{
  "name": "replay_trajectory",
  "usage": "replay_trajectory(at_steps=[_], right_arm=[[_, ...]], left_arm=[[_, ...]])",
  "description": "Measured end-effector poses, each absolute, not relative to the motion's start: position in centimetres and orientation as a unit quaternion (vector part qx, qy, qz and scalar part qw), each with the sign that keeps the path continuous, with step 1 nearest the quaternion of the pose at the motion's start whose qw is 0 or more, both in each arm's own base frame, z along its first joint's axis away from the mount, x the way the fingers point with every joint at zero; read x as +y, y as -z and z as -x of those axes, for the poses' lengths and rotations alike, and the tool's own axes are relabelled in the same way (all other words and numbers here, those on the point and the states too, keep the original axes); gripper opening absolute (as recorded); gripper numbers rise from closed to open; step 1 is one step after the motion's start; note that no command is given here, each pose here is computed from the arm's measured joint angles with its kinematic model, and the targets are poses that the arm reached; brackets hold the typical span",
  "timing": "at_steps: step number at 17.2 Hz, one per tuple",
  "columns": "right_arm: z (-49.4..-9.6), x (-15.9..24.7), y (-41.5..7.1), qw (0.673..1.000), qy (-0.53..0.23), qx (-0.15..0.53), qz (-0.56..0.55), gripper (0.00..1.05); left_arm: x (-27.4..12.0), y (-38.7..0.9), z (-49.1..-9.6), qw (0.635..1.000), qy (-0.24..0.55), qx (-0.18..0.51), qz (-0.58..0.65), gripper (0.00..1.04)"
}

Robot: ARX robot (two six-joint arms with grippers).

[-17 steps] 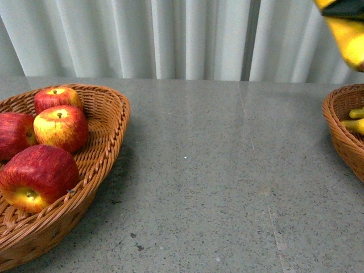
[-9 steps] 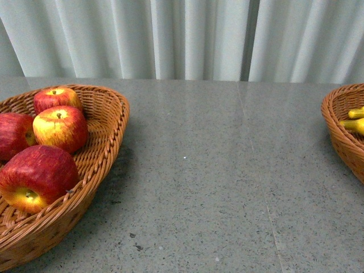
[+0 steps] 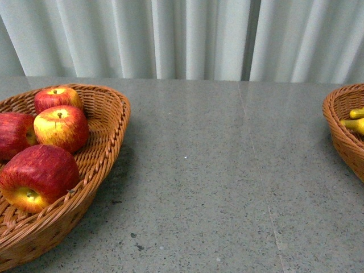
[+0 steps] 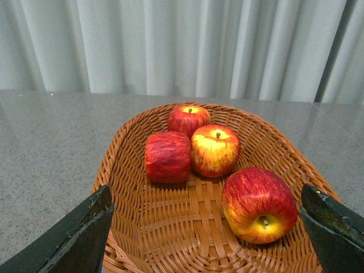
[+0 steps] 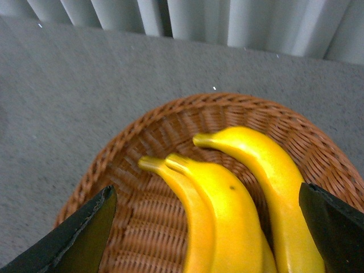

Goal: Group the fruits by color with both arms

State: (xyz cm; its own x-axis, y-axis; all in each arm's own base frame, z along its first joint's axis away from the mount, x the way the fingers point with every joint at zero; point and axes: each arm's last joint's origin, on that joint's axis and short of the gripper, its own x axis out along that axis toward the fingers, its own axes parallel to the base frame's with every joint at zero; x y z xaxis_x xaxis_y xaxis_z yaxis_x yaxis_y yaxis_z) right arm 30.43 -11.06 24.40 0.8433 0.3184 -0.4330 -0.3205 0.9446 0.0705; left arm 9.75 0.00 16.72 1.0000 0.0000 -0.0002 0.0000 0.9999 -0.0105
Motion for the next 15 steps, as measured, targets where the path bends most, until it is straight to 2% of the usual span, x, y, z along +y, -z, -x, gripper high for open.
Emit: replay_trajectory(at_steps=[4, 6, 7, 8, 10, 14, 15], right_arm=[[-25.7, -8.9, -27.2, 0.969, -0.206, 0.121, -0.064, 0.98], [-21.4, -7.6, -27.8, 0.967, -0.213, 0.097, -0.098, 0.98], [-19.8, -6.2, -27.5, 0.989, -0.14, 0.038, -0.042, 0.87], [-18.0, -4.7, -26.6, 0.996, -0.088, 0.014, -0.019, 0.76], [-14.6, -2.9, -23.4, 1.0, -0.012, 0.004, -0.008, 0.5], [-13.1, -1.5, -20.6, 1.0, -0.002, 0.002, -0.004, 0.02], [-12.8, -1.3, -20.2, 1.0, -0.002, -0.002, -0.001, 0.02]], left_arm=[[0.0, -16.7, -9.7, 1.0, 0.0, 0.0, 0.005, 0.98], [0.0, -16.7, -9.7, 1.0, 0.0, 0.0, 0.005, 0.98], [0.0, -16.7, -9.7, 1.0, 0.0, 0.0, 0.005, 0.98], [0.0, -16.7, -9.7, 1.0, 0.0, 0.0, 0.005, 0.98], [0.0, -16.7, -9.7, 1.0, 0.0, 0.0, 0.005, 0.98], [0.0, -16.7, -9.7, 1.0, 0.0, 0.0, 0.005, 0.98], [0.0, -16.7, -9.7, 1.0, 0.0, 0.0, 0.005, 0.98]])
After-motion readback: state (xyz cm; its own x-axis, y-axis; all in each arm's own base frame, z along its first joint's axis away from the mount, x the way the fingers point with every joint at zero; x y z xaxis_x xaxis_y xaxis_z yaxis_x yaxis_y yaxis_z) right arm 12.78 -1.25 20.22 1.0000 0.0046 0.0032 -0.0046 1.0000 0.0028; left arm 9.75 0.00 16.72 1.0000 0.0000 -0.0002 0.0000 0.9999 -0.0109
